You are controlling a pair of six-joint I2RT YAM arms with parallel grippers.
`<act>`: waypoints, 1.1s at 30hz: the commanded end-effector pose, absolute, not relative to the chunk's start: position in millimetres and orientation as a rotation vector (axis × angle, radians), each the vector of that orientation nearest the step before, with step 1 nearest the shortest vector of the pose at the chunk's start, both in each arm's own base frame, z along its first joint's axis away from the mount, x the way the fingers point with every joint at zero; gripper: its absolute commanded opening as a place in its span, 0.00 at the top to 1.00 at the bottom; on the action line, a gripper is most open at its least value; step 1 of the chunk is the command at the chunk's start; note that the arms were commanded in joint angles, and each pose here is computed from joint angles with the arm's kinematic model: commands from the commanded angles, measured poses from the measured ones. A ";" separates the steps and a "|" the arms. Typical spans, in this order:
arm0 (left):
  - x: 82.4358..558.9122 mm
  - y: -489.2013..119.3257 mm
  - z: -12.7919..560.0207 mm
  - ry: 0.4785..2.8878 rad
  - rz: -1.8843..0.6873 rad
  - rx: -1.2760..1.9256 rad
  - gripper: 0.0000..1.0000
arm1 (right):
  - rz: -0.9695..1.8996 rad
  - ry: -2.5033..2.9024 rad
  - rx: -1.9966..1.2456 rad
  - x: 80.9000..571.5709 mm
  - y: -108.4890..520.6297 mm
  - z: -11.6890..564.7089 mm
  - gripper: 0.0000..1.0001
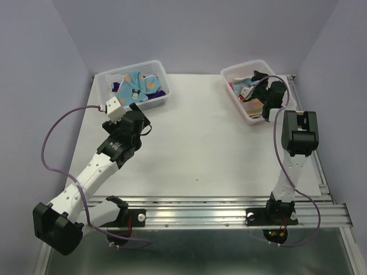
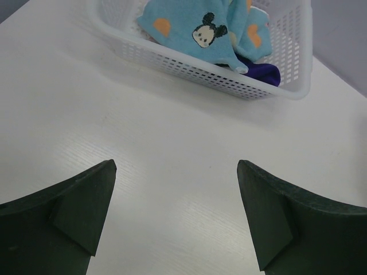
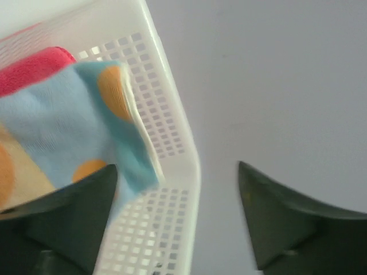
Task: Fold and stack the towels
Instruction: Neatly place the folded towel into the bin, then grab crumpled towel
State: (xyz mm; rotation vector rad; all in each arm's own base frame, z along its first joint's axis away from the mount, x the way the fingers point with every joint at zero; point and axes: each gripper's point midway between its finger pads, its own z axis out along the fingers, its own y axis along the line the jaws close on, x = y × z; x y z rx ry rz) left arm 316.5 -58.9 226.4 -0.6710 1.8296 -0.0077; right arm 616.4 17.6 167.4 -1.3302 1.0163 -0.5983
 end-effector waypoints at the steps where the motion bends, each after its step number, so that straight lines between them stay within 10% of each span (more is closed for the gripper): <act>1: 317.5 -54.3 252.0 1.756 -0.038 -0.690 0.01 | -0.664 0.902 -1.251 616.3 19.7 214.4 0.00; 14: 322.3 -59.6 270.1 1.735 -0.096 -0.664 0.01 | -0.230 0.997 -0.817 561.4 65.8 321.9 0.00; 26: 392.3 -64.8 262.8 1.833 -0.178 -0.519 0.01 | 0.613 1.530 -0.061 504.4 161.5 322.0 0.00; 33: 457.4 -68.8 246.9 1.954 -0.130 -0.433 0.01 | 0.662 1.848 0.275 441.0 169.5 223.9 0.00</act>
